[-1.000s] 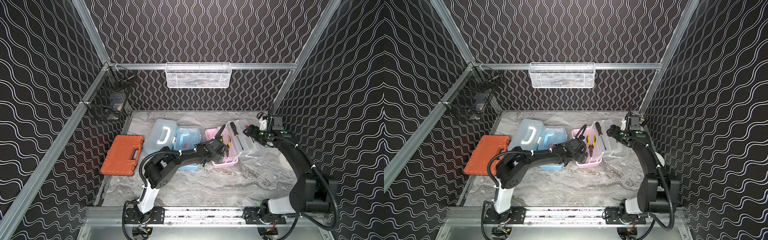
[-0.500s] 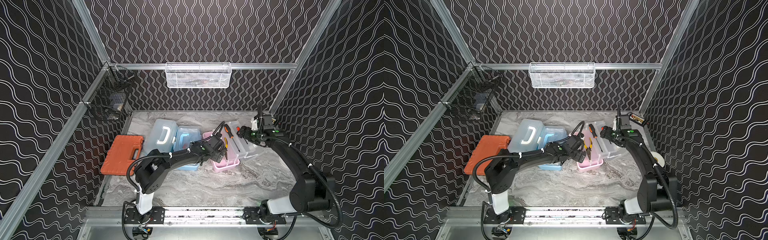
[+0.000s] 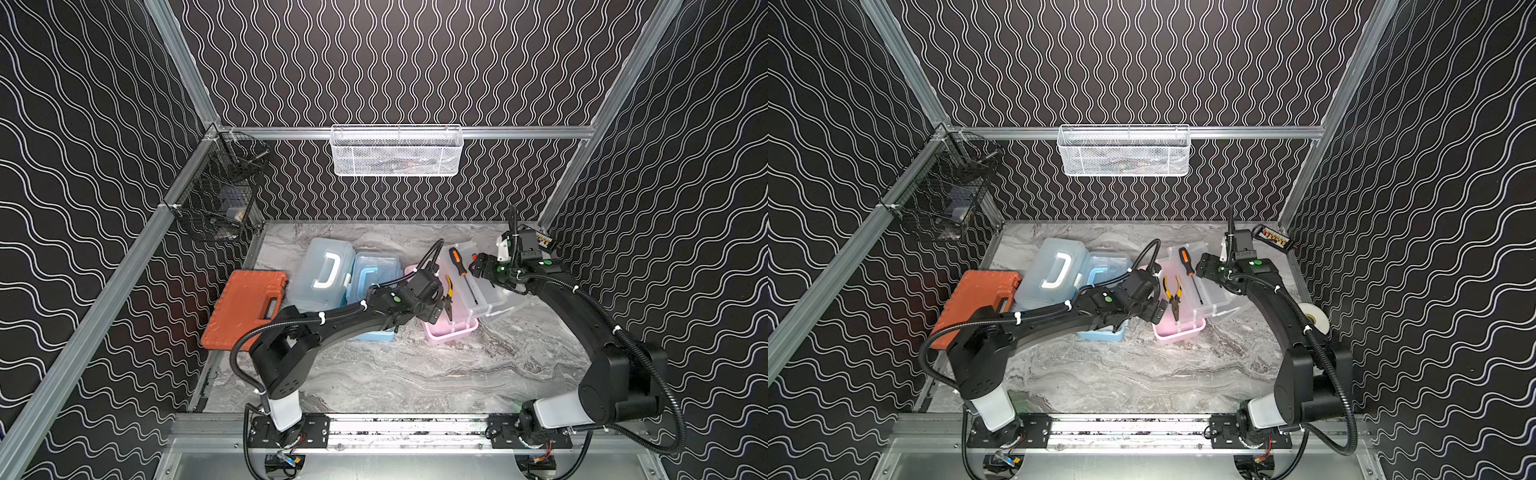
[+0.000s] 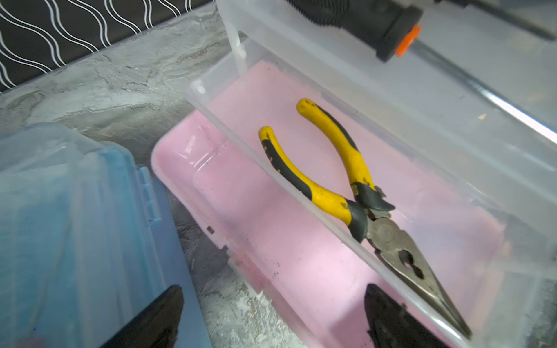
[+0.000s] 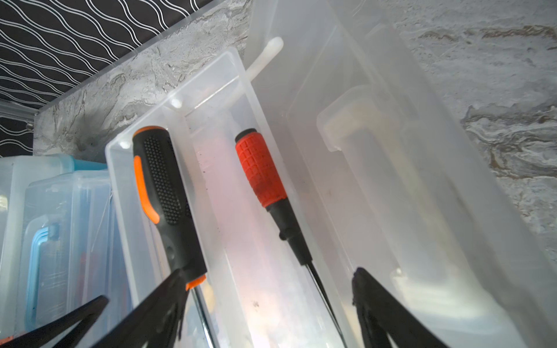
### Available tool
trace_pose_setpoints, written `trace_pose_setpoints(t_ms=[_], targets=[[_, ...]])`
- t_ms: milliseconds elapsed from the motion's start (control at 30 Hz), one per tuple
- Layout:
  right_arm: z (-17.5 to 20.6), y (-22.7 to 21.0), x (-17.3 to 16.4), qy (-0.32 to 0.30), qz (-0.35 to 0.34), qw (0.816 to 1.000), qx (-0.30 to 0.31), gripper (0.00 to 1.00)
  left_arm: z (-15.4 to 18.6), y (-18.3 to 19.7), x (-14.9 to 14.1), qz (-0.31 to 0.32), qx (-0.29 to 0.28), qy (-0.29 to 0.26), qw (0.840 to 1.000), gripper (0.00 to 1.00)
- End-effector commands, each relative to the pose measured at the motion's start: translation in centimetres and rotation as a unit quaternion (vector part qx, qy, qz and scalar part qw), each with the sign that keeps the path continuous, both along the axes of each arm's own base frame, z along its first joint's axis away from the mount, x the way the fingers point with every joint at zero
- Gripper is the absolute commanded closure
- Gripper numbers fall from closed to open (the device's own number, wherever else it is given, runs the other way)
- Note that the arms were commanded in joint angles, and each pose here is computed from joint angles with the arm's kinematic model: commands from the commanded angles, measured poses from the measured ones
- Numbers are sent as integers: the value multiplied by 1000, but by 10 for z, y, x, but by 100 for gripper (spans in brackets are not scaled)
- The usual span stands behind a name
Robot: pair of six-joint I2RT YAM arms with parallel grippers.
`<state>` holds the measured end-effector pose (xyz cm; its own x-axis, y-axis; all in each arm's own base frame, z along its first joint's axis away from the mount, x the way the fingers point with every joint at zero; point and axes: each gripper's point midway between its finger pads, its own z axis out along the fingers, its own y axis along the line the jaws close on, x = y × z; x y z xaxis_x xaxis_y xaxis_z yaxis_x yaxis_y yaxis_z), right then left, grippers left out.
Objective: Close toolboxes
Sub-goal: Close the toolbox lid.
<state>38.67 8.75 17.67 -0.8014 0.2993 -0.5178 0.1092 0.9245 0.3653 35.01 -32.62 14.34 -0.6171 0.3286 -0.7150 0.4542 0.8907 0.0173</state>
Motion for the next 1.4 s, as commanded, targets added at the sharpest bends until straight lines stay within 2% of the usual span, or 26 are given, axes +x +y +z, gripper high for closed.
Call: trace_pose_setpoints(t_ms=[0,367,667,833,1133,1367], targets=[[0,5,-3,4,12,1000,-5,13,16,9,0,6,1,-23,1000,2],[0,36,-15,3,52,998,-45,13,51,36,-14,29,-24,-56,998,2],[-3,62,-25,-2,78,993,-92,12,43,43,-19,37,-23,-51,998,2],[-6,69,-23,-2,81,991,-107,11,39,37,-18,36,-42,-47,997,2],[-5,84,-26,-7,97,988,-121,11,55,15,-4,24,-65,-59,996,2],[-4,86,-27,-9,100,988,-118,11,37,1,2,22,-65,-36,997,2]])
